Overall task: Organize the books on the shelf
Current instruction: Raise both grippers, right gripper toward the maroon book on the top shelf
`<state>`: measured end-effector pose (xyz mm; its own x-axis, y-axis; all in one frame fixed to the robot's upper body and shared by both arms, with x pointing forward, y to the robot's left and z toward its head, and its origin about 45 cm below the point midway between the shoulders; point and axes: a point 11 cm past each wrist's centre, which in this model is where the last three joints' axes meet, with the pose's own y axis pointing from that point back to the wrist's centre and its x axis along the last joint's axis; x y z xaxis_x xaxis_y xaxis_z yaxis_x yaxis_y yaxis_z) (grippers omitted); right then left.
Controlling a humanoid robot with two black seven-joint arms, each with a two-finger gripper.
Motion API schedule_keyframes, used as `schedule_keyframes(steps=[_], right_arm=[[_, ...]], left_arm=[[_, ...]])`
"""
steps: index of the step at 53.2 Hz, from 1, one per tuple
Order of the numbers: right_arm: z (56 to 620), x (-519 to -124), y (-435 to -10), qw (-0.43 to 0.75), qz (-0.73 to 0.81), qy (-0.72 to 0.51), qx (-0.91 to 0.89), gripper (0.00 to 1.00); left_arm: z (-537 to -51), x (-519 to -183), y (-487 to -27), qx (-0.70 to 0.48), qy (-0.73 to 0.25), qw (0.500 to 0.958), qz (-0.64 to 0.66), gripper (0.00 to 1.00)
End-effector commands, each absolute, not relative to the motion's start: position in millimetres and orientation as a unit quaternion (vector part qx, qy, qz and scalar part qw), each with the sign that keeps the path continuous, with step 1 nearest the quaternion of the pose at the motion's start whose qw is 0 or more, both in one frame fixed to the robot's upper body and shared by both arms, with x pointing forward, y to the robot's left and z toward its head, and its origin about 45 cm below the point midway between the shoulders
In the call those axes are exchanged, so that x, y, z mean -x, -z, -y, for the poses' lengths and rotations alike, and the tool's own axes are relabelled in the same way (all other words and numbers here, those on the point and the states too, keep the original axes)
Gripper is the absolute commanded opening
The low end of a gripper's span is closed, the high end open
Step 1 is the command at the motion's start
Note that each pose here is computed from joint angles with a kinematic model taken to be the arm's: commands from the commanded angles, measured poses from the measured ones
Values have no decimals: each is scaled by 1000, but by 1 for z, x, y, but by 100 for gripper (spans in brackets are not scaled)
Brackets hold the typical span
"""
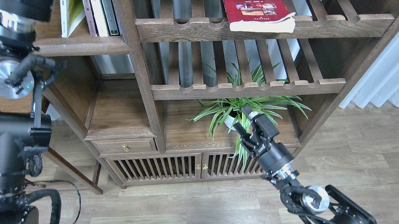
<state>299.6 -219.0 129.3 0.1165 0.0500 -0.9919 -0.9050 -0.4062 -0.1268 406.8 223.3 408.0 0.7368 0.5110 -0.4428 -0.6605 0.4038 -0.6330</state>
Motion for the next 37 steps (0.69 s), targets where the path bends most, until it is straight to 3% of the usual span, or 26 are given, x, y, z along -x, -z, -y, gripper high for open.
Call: schedule_keyframes(steps=[1, 22, 37], right_arm=[[234, -313, -142, 445, -353, -544, 617, 96], [268, -343, -192, 499, -346, -482, 631, 96], [265, -348, -217, 522, -321, -466, 638, 95]], left_arm=[[-227, -402, -377, 410, -365, 827, -125, 49], [-186, -374, -290, 347, -352, 837, -236, 52], [-187, -356, -250, 327, -368, 824, -279, 61]])
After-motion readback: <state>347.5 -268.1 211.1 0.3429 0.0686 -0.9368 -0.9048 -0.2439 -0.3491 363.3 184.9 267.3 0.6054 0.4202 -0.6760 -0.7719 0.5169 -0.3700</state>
